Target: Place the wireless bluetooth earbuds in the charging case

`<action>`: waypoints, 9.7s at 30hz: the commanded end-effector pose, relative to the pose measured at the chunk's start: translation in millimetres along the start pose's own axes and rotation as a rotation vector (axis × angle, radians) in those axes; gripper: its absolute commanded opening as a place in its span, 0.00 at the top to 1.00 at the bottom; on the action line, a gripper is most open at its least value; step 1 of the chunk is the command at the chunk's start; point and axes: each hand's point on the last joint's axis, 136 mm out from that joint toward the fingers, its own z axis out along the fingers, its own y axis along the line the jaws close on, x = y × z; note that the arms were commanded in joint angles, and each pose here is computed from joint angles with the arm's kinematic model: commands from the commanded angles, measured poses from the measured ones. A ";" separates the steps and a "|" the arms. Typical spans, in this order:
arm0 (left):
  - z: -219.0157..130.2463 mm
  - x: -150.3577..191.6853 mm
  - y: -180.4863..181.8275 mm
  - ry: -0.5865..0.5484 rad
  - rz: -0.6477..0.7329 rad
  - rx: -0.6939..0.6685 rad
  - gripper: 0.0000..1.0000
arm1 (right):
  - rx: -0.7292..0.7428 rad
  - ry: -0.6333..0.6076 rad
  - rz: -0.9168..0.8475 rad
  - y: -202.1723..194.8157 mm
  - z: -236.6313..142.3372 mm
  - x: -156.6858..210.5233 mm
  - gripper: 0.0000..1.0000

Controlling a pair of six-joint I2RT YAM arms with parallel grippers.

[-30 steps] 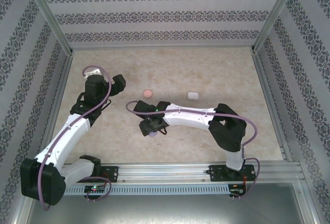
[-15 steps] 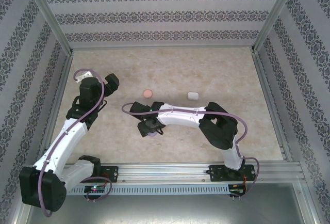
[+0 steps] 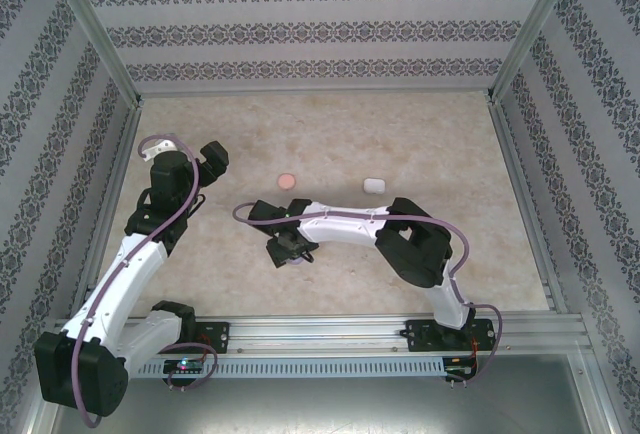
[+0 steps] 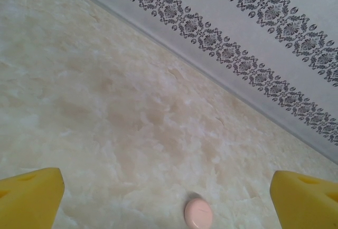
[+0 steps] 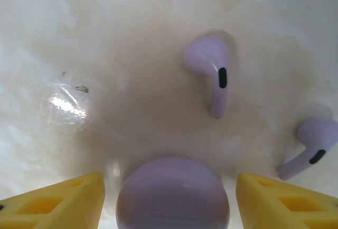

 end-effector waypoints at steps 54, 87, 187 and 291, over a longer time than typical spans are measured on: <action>8.7 101.1 -106.3 0.285 0.044 0.700 0.02 | -0.261 -0.482 0.757 -149.2 -144.5 -102.4 0.64; 32.6 173.0 -167.3 0.311 0.041 0.885 0.38 | -0.549 -0.477 1.190 -123.4 -130.4 -143.4 0.66; -63.2 141.4 -239.5 0.626 0.421 1.263 1.00 | -0.515 -0.886 0.264 -159.1 -199.9 -71.9 0.39; -37.6 116.5 -202.7 0.484 0.541 0.995 0.25 | -0.523 -0.773 0.173 -171.6 -213.9 -94.7 1.00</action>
